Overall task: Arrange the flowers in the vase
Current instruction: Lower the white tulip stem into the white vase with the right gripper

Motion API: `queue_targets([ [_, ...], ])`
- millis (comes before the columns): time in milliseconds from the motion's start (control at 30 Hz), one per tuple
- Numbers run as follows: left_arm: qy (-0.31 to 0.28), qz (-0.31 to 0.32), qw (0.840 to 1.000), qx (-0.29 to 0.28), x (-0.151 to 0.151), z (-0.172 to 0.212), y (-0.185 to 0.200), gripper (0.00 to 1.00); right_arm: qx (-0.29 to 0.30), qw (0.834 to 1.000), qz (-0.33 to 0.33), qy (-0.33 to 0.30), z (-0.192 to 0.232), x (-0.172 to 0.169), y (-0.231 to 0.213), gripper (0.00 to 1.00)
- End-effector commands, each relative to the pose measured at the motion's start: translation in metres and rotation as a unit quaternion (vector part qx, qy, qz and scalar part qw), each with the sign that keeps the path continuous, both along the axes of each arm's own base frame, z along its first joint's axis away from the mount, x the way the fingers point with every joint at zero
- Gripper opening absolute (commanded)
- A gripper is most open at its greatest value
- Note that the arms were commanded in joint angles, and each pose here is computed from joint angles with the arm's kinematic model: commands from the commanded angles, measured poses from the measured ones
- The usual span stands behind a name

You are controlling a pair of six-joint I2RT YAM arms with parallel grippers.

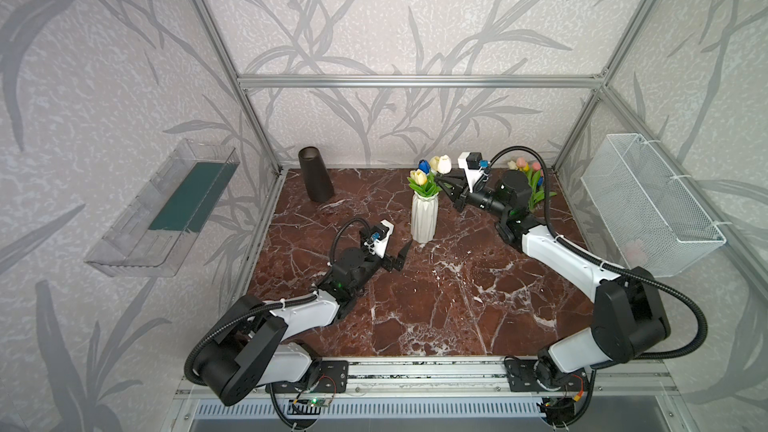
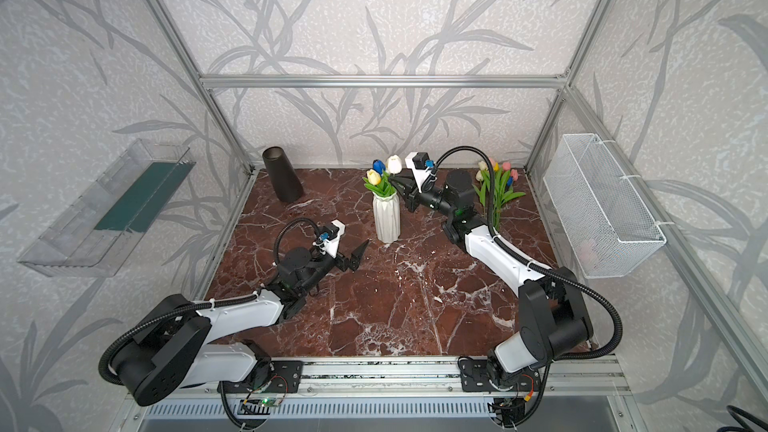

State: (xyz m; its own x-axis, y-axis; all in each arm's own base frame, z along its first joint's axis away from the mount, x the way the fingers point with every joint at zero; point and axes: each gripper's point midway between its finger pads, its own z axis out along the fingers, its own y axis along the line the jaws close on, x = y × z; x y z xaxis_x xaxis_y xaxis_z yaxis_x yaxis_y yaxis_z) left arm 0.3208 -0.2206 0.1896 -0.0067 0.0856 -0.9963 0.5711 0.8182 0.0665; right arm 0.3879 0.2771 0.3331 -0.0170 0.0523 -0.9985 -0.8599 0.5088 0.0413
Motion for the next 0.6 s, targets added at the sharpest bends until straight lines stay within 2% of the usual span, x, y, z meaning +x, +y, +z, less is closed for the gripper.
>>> queue_targets([
  [0, -0.010, 0.002, 1.000, -0.014, 0.000, 0.006, 0.001, 0.99, 0.003, 1.000, 0.003, -0.027, 0.022, -0.007, 0.003, 0.12],
  [400, -0.010, -0.002, 1.000, -0.014, 0.001, 0.007, -0.001, 1.00, -0.042, 0.999, -0.008, -0.015, -0.010, 0.001, 0.016, 0.07],
  [567, -0.011, -0.003, 1.000, -0.014, 0.002, 0.008, -0.002, 0.99, -0.063, 0.997, -0.028, -0.036, -0.001, 0.004, 0.022, 0.06],
])
